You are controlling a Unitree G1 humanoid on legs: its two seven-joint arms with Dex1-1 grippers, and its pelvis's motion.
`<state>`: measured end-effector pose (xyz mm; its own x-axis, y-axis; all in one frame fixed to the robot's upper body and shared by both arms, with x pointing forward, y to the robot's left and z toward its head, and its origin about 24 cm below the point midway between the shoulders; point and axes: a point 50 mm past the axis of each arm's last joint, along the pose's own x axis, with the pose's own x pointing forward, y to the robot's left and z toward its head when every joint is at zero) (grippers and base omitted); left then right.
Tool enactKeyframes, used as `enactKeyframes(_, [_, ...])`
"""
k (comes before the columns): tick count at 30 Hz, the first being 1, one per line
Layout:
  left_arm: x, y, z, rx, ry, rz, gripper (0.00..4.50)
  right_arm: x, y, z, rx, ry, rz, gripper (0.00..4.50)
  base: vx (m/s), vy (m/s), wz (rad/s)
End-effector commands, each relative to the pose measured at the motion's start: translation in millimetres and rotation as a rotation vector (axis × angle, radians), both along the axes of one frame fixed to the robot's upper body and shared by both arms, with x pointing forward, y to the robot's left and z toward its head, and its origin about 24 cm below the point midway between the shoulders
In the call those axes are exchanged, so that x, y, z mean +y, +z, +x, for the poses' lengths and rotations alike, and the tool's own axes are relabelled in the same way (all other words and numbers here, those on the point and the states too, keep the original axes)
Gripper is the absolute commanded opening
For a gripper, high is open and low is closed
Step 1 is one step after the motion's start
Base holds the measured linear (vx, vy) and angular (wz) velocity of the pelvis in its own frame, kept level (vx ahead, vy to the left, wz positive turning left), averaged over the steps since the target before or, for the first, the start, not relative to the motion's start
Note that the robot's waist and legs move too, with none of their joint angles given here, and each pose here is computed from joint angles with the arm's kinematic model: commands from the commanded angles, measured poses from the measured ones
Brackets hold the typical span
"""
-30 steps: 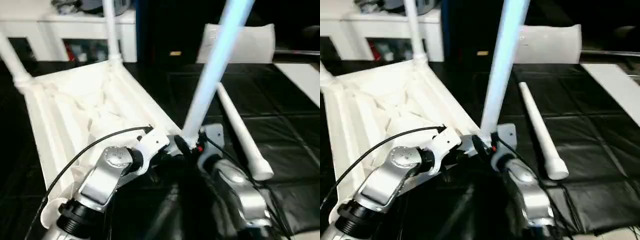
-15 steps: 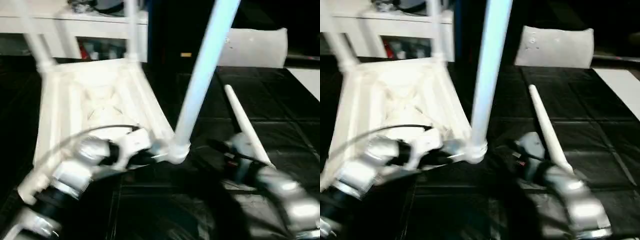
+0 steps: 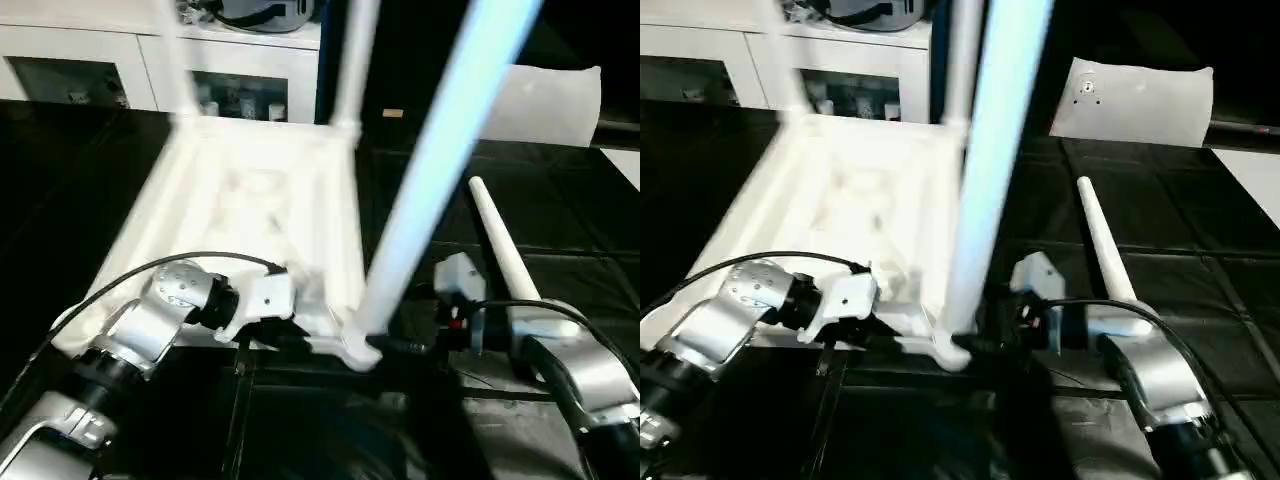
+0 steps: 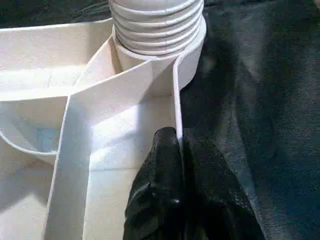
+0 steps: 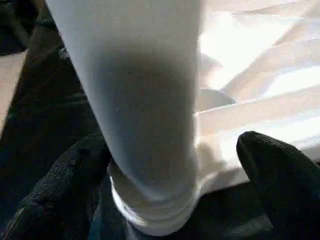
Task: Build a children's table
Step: Rotate leg to tighten
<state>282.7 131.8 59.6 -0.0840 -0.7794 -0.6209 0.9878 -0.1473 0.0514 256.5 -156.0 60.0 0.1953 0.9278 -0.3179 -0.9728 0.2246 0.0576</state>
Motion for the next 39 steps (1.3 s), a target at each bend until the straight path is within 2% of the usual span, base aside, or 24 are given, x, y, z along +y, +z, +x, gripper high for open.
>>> enactKeyframes(1, [-12.4, -3.4, -6.1, 0.007, -0.133, 0.042, 0.00, 0.1, -1.1, -0.3, -0.002, 0.067, -0.038, 4.45, 0.000, 0.000, 0.00])
enactKeyframes(2, [-12.7, -3.6, -6.1, 0.009, -0.139, 0.043, 0.00, 0.5, -1.7, -0.3, 0.000, 0.078, -0.042, 4.28, 0.000, 0.000, 0.00])
enactKeyframes(4, [-13.1, -3.9, -6.1, 0.010, -0.146, 0.044, 0.00, 0.8, -2.1, -0.2, 0.001, 0.089, -0.044, 4.28, 0.000, 0.000, 0.00])
enactKeyframes(6, [-14.1, -4.8, -5.8, 0.011, -0.165, 0.049, 0.00, 1.7, -3.2, -0.1, 0.004, 0.125, -0.056, 4.00, 0.000, 0.000, 0.00])
enactKeyframes(9, [-14.0, -5.3, -5.2, 0.008, -0.174, 0.054, 0.00, 2.6, -4.3, 0.5, 0.002, 0.134, -0.060, 3.89, 0.000, 0.000, 0.00])
enactKeyframes(11, [-14.2, -5.0, -4.4, 0.007, -0.176, 0.053, 0.00, 3.0, -3.9, 2.0, 0.003, 0.130, -0.050, 3.58, 0.000, 0.000, 0.00])
enactKeyframes(14, [-14.0, -4.6, -3.5, 0.007, -0.179, 0.053, 0.00, 3.8, -3.7, 2.7, 0.011, 0.135, -0.036, 3.46, 0.000, 0.000, 0.00])
enactKeyframes(20, [-12.5, -4.9, -2.5, 0.010, -0.180, 0.055, 0.00, 4.5, -4.2, 1.7, 0.032, 0.149, -0.020, 2.84, 0.000, 0.000, 0.00])
enactKeyframes(25, [-11.1, -7.1, -5.1, 0.033, -0.168, 0.046, 0.00, 8.6, -8.0, -4.6, 0.071, 0.151, 0.011, 2.73, 0.000, 0.000, 0.00])
enactKeyframes(26, [-12.9, -8.4, -6.2, 0.047, -0.132, 0.027, 0.00, 14.0, -11.1, -9.9, 0.106, 0.127, 0.047, 2.72, 0.000, 0.000, 0.00])
enactKeyframes(31, [-17.3, -9.8, -6.1, 0.052, -0.059, 0.003, 0.00, 21.3, -16.7, -15.5, 0.153, 0.051, 0.083, 2.69, 0.000, 0.000, 0.00])
enactKeyframes(32, [-26.9, -10.5, -6.5, 0.073, 0.055, -0.066, 0.00, 32.4, -23.1, -17.8, 0.164, -0.078, 0.111, 2.69, 0.000, 0.000, 0.00])
enactKeyframes(35, [-37.5, -10.0, -7.9, 0.086, 0.143, -0.119, 0.00, 44.5, -30.3, -18.4, 0.195, -0.217, 0.121, 2.69, 0.000, 0.000, 0.00])
enactKeyframes(37, [-39.4, -9.7, -8.3, 0.086, 0.157, -0.127, 0.00, 46.8, -31.7, -18.6, 0.203, -0.243, 0.120, 2.69, -0.027, 0.010, -0.08])
enactKeyframes(39, [-52.4, -6.7, -6.1, 0.072, 0.282, -0.160, 0.00, 62.4, -34.4, -13.7, 0.236, -0.387, 0.140, 2.69, -0.057, 0.023, -0.17])
